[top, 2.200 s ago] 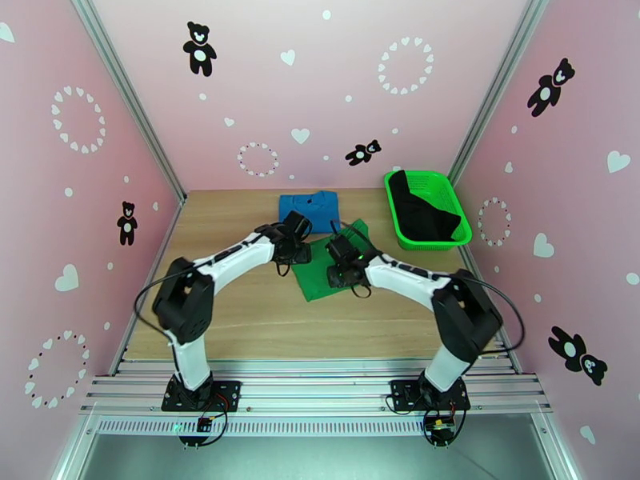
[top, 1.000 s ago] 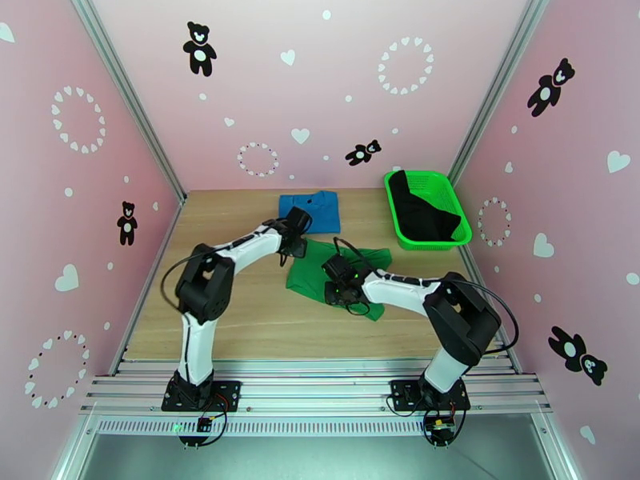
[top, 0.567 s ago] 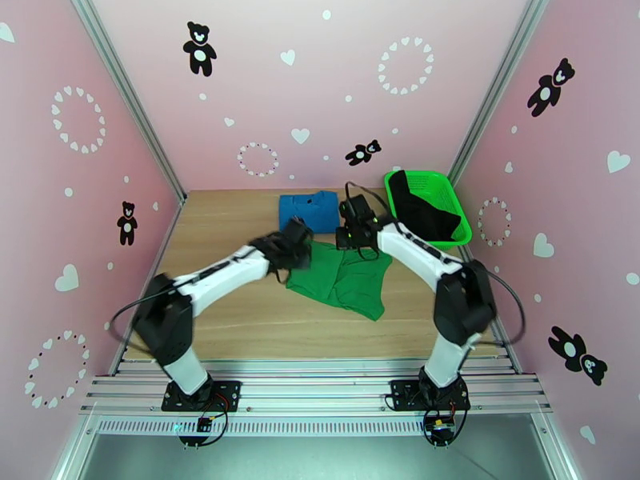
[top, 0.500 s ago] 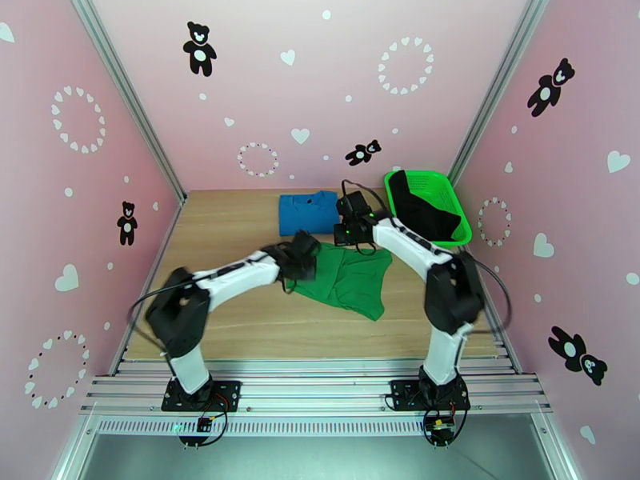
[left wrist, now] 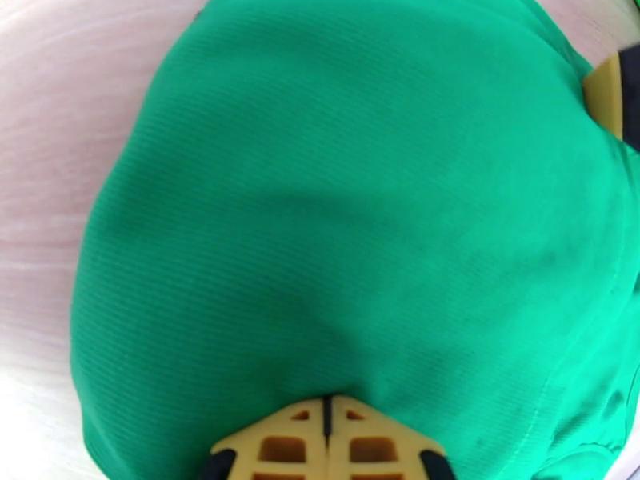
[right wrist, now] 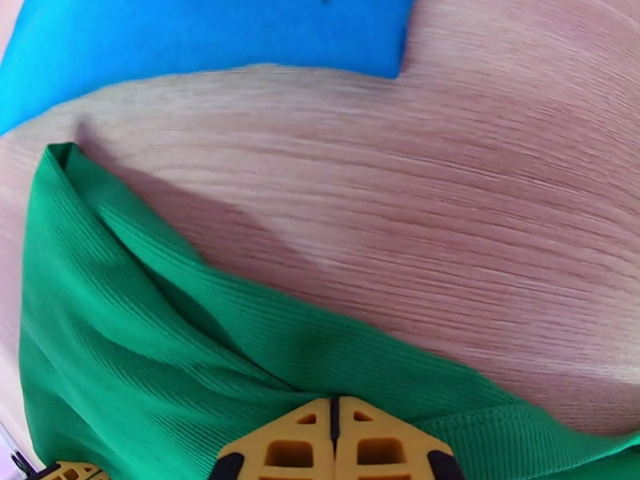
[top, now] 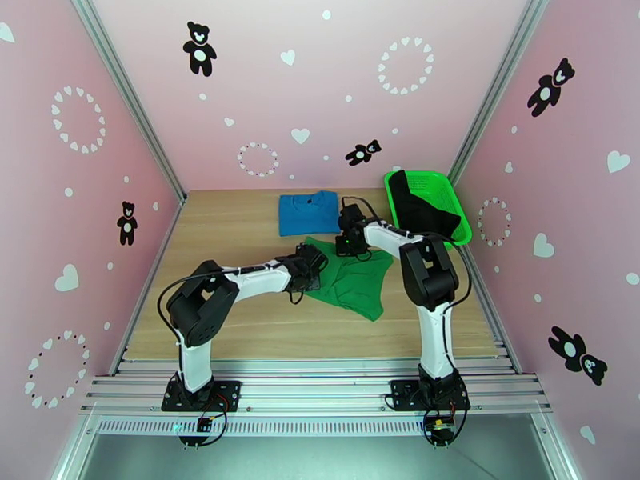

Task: Fold and stack the mixed laundry pile

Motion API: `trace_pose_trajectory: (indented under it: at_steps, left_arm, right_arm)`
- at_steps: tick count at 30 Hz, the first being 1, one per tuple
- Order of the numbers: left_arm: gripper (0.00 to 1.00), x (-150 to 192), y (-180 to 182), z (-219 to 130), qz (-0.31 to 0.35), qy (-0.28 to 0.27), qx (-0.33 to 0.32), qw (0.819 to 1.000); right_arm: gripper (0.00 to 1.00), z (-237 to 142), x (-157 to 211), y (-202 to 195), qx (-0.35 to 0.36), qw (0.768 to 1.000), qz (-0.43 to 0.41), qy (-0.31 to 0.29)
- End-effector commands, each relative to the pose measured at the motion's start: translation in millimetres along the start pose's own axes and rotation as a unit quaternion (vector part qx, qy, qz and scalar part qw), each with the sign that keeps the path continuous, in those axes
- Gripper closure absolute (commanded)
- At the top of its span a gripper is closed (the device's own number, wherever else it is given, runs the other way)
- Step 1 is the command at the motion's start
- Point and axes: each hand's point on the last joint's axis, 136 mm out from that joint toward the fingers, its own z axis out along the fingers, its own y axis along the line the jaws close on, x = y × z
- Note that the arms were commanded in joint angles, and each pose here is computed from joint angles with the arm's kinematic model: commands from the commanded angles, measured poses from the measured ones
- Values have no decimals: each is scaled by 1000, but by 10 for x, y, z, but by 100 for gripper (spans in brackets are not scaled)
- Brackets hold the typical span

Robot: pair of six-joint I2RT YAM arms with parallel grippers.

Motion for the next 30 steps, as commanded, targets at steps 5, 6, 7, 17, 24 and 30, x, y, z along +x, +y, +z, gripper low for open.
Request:
trace_pose_trajectory:
  at_steps: [5,6,7,17,24,30]
  left_arm:
    - [100,-473,677,204,56,-32,-71,995]
    - [100,-580,698,197,65,-37,-71,995]
    - [100,-678,702,184,73,-43,-71,994]
    - [100,-1121,568,195,150,-66,-57,985]
    - [95,-1224,511,84,159,-80,-51,983]
    - [60,-1653,467,-1106,137,-215,-27,967]
  right_arm:
    - [100,177,843,-124,21,987,159,17]
    - [100,180,908,-98,24,984,176,10]
    - [100,183,955,-69,25,981,190,3]
    - [100,-5,1263,155,79,953,283,-80]
    - [100,-284,1128,47,110,947,266,-141]
    - [78,-1171,389,111,112,961,69,-245]
